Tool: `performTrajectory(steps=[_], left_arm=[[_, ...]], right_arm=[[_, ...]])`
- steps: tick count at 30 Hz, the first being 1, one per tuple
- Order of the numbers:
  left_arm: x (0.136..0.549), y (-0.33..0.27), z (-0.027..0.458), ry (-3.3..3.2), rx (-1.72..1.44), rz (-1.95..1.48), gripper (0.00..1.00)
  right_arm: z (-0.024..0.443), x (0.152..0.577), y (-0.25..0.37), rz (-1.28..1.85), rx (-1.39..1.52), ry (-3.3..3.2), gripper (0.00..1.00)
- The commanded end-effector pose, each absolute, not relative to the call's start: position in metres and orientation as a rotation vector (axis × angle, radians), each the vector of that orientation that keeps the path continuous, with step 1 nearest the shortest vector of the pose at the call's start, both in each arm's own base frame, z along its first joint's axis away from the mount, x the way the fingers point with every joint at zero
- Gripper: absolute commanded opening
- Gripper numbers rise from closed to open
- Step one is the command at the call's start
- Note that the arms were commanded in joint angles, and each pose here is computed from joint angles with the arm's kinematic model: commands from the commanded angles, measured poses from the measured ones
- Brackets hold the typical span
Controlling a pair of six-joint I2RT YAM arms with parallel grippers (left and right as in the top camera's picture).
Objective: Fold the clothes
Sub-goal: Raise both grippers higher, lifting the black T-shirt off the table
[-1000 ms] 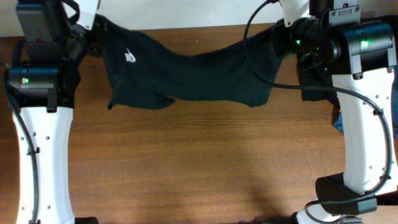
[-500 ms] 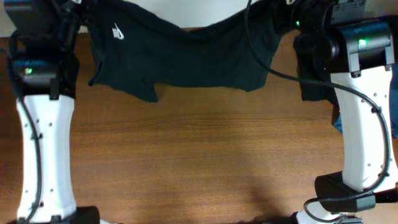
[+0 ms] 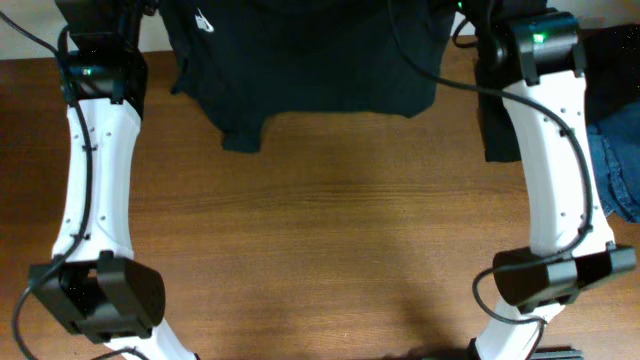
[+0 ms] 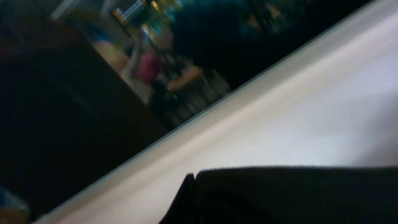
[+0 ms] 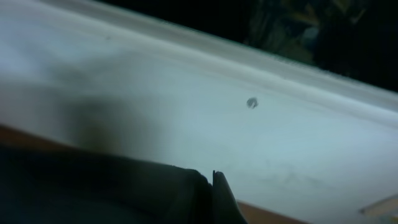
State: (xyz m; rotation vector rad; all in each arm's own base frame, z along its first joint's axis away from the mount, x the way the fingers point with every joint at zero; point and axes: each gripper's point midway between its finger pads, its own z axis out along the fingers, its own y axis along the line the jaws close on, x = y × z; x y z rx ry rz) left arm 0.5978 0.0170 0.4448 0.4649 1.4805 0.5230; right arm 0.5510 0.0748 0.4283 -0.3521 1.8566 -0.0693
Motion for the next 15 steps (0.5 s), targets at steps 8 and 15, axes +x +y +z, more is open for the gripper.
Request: performTrajectory(steps=[8, 15], left_arm=[[0.586, 0.055, 0.515, 1.225, 0.420, 0.544, 0.00], [0.563, 0.017, 0.557, 1.083, 0.538, 0.371, 0.00]], right_arm=[[0.467, 0.571, 0.049, -0.115, -0.263, 1.690, 0.04], [0.472, 0.572, 0.045, -0.121, -0.255, 1.671, 0.04]])
